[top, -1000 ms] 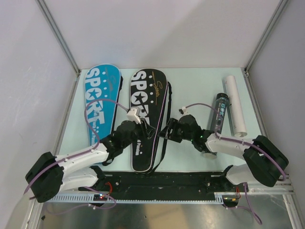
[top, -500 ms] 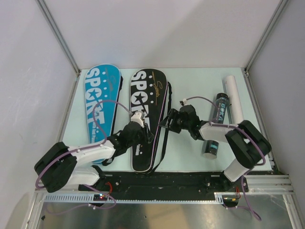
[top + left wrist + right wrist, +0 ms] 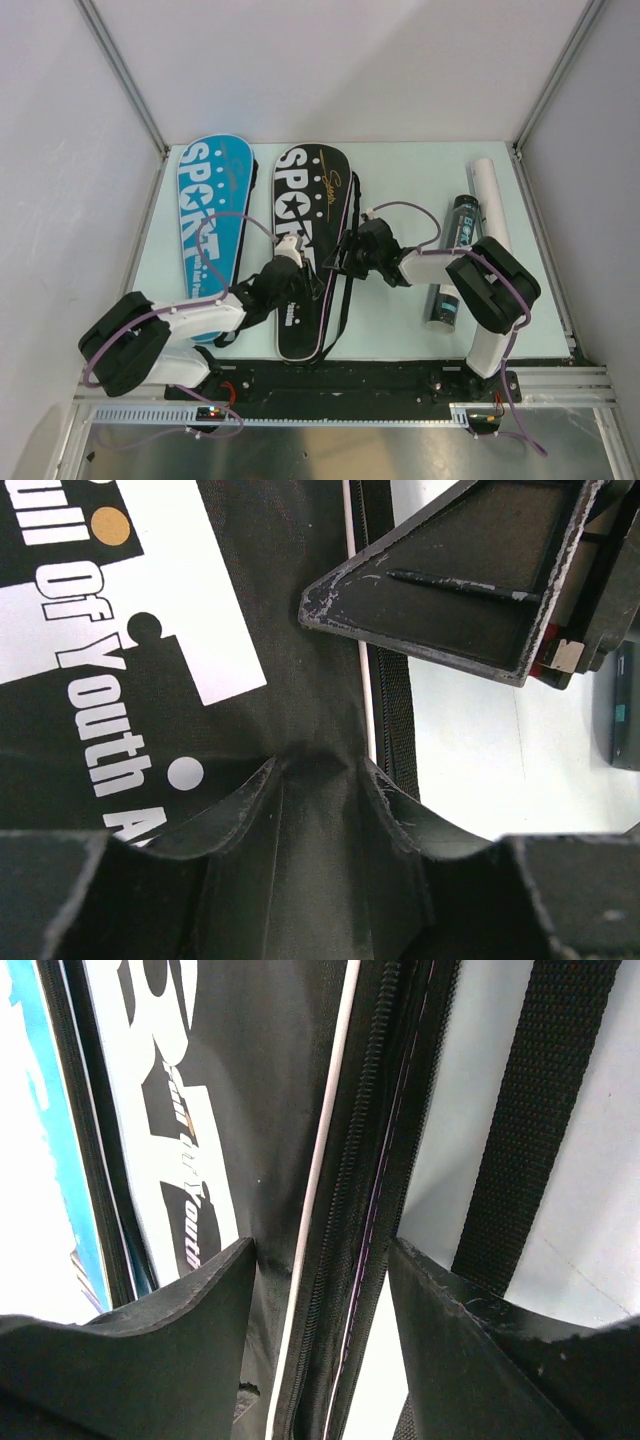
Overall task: Pack up the badminton gear
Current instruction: Adjust the racket bag at the center of the board.
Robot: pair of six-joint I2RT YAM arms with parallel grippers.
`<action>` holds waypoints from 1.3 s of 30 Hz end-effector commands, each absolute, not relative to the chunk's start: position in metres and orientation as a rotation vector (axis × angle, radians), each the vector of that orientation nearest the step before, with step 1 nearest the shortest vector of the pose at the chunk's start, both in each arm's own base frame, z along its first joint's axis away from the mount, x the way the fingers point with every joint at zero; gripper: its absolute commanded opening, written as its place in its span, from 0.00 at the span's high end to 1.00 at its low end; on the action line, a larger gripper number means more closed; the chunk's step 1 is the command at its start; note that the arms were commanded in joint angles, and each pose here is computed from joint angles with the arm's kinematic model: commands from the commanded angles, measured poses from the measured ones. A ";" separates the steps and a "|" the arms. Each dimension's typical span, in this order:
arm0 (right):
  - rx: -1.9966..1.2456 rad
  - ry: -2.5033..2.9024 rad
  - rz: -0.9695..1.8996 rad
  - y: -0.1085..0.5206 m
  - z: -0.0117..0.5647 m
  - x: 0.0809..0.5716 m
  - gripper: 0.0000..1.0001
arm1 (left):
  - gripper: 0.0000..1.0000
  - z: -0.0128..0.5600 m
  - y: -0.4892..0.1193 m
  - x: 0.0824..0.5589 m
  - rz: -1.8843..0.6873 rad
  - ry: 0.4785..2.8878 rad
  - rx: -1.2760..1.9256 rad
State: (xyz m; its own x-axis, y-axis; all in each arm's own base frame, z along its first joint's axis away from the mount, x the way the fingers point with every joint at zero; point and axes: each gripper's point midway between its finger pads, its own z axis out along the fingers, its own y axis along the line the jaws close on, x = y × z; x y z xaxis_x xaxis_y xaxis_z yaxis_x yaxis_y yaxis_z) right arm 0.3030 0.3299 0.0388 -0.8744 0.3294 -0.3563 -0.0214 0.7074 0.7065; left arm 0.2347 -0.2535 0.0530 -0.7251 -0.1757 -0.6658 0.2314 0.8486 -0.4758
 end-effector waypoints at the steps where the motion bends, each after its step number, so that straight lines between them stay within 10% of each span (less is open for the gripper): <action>1: 0.219 2.458 0.906 0.326 0.035 0.312 0.40 | 0.59 0.028 -0.240 0.224 -0.633 2.345 0.010; 18: 0.196 2.547 0.921 0.343 0.006 0.299 0.42 | 0.60 0.033 -0.232 0.228 -0.585 2.308 -0.019; 28: 0.160 2.449 0.987 0.343 0.036 0.309 0.96 | 0.58 0.081 -0.219 0.247 -0.521 2.176 -0.014; 39: -0.255 2.185 0.677 0.309 0.155 0.333 1.00 | 0.51 0.209 -0.163 0.302 -0.386 1.959 -0.110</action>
